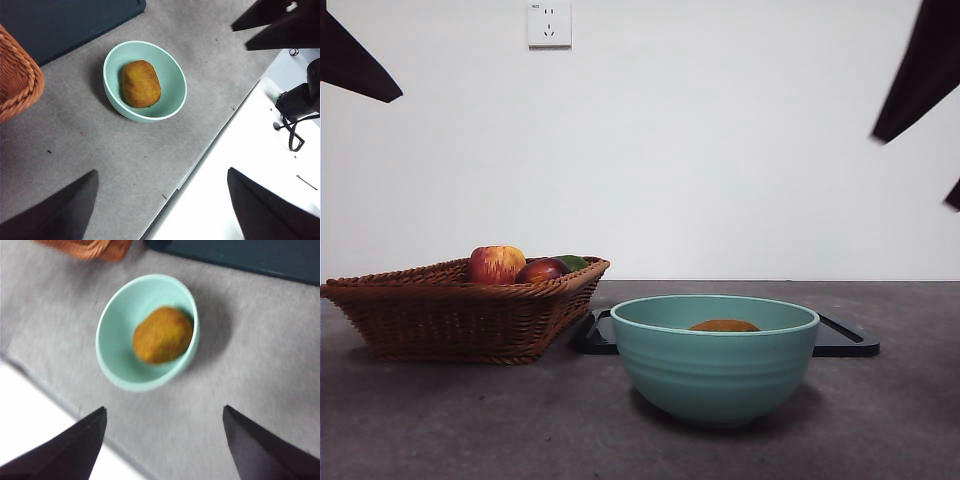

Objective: Pick up the wifruite, put it on the bowl, pick up the plate, put it on desk

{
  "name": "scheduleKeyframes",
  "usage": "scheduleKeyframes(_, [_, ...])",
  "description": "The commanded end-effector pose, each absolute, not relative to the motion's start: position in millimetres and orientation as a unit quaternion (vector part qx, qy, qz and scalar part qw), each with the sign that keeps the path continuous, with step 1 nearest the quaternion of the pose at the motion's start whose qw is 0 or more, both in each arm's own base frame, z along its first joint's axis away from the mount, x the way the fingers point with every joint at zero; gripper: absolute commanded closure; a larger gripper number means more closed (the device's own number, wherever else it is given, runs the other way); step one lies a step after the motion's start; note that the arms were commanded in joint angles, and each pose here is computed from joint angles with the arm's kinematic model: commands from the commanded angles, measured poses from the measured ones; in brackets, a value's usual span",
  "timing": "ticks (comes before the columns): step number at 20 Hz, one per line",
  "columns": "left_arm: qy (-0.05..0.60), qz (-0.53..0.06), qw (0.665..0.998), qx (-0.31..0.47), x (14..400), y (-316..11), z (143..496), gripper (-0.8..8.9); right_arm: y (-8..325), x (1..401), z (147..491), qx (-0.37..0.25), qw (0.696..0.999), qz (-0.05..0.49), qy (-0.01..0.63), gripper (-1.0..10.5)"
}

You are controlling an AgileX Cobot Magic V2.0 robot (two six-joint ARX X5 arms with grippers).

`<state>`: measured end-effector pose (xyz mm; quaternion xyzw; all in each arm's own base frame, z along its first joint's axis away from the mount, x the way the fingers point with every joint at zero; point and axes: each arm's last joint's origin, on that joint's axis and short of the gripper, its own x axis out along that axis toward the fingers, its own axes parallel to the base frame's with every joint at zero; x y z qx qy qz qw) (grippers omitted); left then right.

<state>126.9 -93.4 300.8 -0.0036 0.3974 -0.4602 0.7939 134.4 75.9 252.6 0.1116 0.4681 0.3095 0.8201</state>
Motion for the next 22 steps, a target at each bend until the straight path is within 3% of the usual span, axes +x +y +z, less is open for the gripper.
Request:
scheduleKeyframes(1, [0.389, -0.468, 0.794, 0.003, 127.8, -95.0, 302.7, 4.07, 85.7, 143.6, 248.5, 0.125, 0.826, 0.284, 0.47, 5.9])
scheduleKeyframes(11, [0.387, -0.468, 0.794, 0.003, 128.0, -95.1, 302.9, 4.07, 137.9, 186.0, 205.1, 0.07, 0.842, 0.24, 0.478, 7.1])
scheduleKeyframes(22, [0.387, -0.468, 0.794, 0.003, 128.0, -95.1, 302.9, 4.07, 152.3, 199.5, 178.4, 0.045, 0.841, 0.217, 0.494, 8.2])
